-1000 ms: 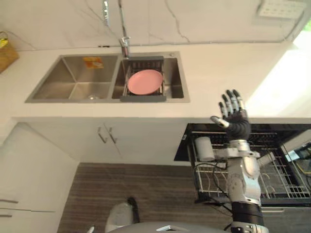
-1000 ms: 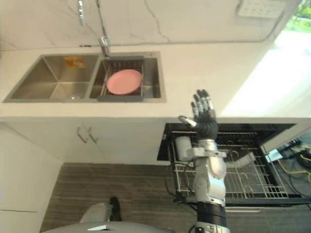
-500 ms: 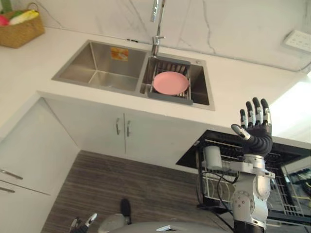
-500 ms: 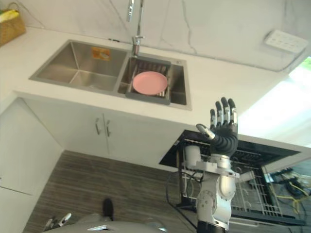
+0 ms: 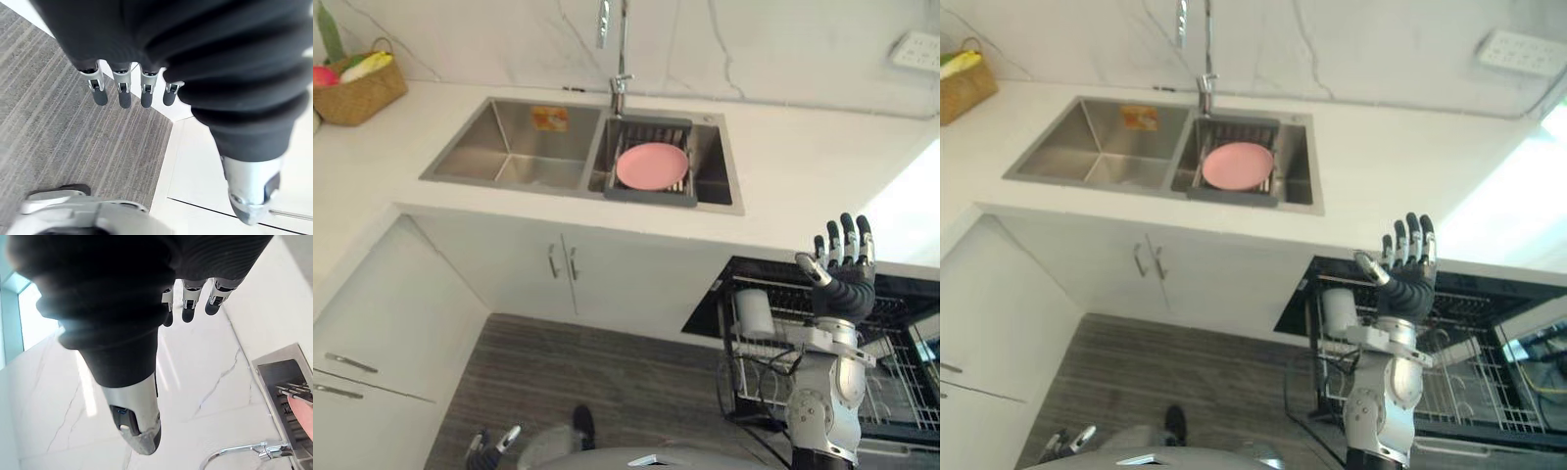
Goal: Walk over to the sink, pick up the cup, carry it to the dishwasher, place the cup inside the dishwasher, then close the dishwasher door
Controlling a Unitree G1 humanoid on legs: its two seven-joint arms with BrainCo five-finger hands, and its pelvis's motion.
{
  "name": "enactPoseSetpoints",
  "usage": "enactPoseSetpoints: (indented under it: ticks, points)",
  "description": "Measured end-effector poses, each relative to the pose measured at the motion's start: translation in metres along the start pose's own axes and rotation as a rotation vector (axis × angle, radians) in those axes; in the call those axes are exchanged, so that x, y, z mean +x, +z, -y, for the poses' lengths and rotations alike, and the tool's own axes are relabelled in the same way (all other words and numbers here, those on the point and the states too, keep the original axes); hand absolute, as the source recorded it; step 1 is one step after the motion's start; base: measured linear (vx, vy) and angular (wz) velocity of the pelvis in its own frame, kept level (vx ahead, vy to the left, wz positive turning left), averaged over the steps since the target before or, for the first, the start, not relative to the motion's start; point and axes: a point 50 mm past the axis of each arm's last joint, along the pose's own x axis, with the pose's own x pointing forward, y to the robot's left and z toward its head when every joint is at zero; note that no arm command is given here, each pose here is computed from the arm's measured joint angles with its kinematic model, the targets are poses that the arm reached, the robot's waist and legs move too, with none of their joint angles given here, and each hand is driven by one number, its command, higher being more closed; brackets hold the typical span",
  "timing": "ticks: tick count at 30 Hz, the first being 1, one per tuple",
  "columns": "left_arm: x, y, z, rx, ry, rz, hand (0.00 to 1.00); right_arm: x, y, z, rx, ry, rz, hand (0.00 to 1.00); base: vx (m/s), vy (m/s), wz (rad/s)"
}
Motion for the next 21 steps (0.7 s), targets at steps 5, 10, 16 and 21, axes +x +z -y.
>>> enactPoseSetpoints:
  ticks: [5, 10, 16, 21]
  points:
    - [-0.006, -0.014, 0.006, -0.02, -0.02, -0.058, 0.0, 0.003, 0.013, 0.003, -0.012, -0.053, 0.065, 0.0, -0.05, 0.056, -0.14]
    - [-0.012, -0.027, 0.004, -0.056, -0.008, -0.107, 0.0, 0.003, 0.016, 0.005, -0.017, -0.076, 0.093, 0.0, 0.13, 0.272, -0.42]
    - [-0.01, -0.026, -0.004, -0.084, 0.025, -0.101, 0.0, 0.004, 0.009, -0.008, 0.022, -0.017, 0.074, 0.0, 0.28, 0.356, -0.63]
    - [-0.002, -0.012, -0.014, -0.053, 0.03, -0.061, 0.0, -0.005, 0.008, -0.012, 0.045, -0.029, 0.072, 0.0, 0.26, 0.165, -0.44]
